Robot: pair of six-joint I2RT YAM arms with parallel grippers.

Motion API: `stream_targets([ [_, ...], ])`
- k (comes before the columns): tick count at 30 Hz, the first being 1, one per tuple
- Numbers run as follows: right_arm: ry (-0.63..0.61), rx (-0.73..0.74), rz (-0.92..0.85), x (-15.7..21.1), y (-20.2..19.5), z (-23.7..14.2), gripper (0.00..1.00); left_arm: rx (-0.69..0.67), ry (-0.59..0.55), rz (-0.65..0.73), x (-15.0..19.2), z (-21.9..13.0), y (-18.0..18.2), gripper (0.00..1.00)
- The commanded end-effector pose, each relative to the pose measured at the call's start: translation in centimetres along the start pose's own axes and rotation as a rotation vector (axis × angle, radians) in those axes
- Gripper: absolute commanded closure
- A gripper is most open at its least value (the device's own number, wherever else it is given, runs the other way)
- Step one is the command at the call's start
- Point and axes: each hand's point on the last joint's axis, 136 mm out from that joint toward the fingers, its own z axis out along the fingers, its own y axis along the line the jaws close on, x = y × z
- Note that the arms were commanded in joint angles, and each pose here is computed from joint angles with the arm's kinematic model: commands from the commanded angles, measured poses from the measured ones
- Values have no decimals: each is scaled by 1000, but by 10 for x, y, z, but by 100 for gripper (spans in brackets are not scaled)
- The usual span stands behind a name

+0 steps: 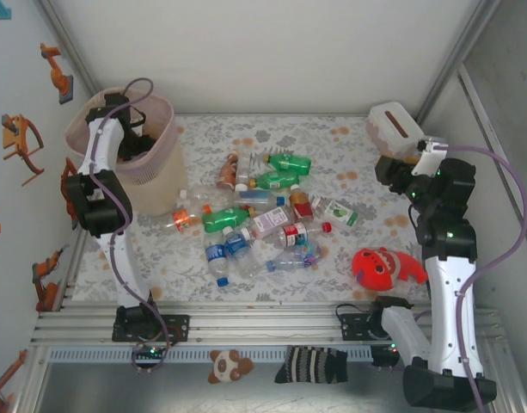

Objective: Put the plastic bottles in the bin

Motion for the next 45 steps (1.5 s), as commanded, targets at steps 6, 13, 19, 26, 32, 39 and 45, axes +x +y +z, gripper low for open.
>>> stream_targets([
  [6, -44, -14, -8, -14, 8, -14, 33, -15, -35, -68, -15, -8, 4, 36],
  [13, -23, -34, -2, -10, 11, -14, 33, 16, -122, -69, -23, -52, -4, 29],
  [19, 3, -66, 12, -5, 16, -10, 33, 53, -203, -61, -22, -99, -15, 27],
  [26, 20, -78, 23, 0, 16, -7, 33, 80, -299, -42, -11, -156, -27, 27],
  [32, 24, -90, 30, 1, 17, -4, 33, 108, -366, -29, 7, -199, -40, 27],
  [39, 39, -94, 41, 6, 16, 0, 33, 135, -423, 11, 41, -238, -62, 29],
  [45, 61, -91, 39, 12, 14, 3, 33, 129, -441, 54, 80, -253, -78, 31],
])
